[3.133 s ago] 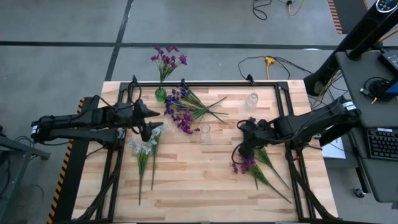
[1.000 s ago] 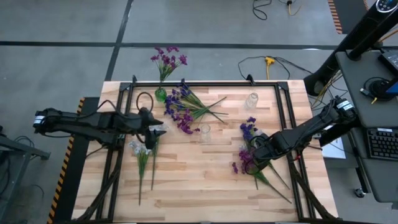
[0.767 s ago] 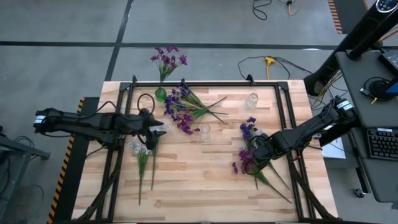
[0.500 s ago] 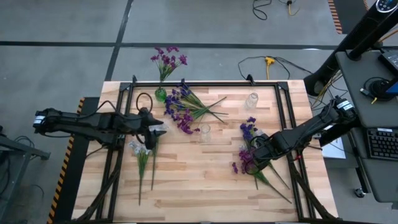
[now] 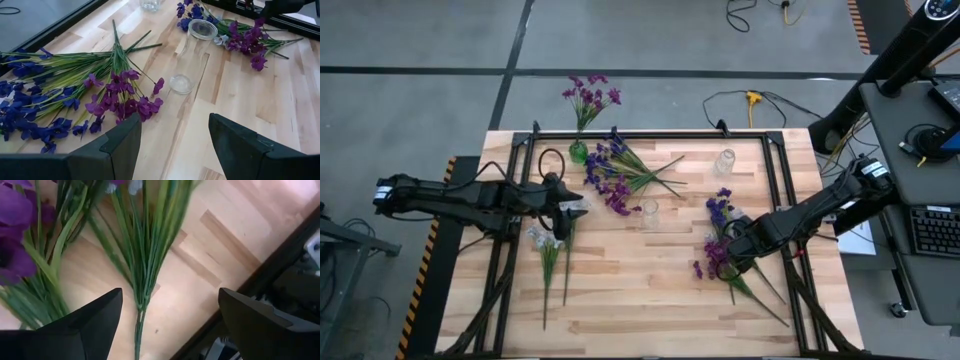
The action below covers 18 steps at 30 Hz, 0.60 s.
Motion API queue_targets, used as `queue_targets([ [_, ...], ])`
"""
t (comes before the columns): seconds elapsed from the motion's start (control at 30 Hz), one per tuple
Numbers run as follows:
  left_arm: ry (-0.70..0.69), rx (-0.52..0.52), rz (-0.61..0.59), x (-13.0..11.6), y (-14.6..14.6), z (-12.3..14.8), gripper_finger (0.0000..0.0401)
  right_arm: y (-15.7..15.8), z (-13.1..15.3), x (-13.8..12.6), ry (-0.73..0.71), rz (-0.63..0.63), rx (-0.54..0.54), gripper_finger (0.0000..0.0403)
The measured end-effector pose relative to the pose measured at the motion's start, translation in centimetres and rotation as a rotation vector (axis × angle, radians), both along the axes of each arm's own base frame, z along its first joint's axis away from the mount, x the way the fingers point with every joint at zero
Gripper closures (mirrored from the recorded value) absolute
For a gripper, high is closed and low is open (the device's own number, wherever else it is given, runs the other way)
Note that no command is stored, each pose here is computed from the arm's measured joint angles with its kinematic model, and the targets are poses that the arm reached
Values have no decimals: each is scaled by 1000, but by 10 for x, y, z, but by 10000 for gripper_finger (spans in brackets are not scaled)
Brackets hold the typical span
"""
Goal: Sort flowers into vase by color
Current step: Put the right white flowers into the bottom transparent flower vase
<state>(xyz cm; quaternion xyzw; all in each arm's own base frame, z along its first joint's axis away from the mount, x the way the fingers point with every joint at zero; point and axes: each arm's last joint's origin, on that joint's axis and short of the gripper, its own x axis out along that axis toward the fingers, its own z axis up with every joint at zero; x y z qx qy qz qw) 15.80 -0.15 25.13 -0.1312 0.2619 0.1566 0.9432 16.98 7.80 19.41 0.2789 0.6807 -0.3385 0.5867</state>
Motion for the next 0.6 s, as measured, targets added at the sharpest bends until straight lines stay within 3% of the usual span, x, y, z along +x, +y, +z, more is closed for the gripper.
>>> queue_targets([
  [0.3,-16,0,-1,1,0,2,185,-3,-25,-5,-33,21,-3,87],
  [0.6,-102,62,-39,4,0,27,185,-9,-54,-11,-70,-9,52,94],
])
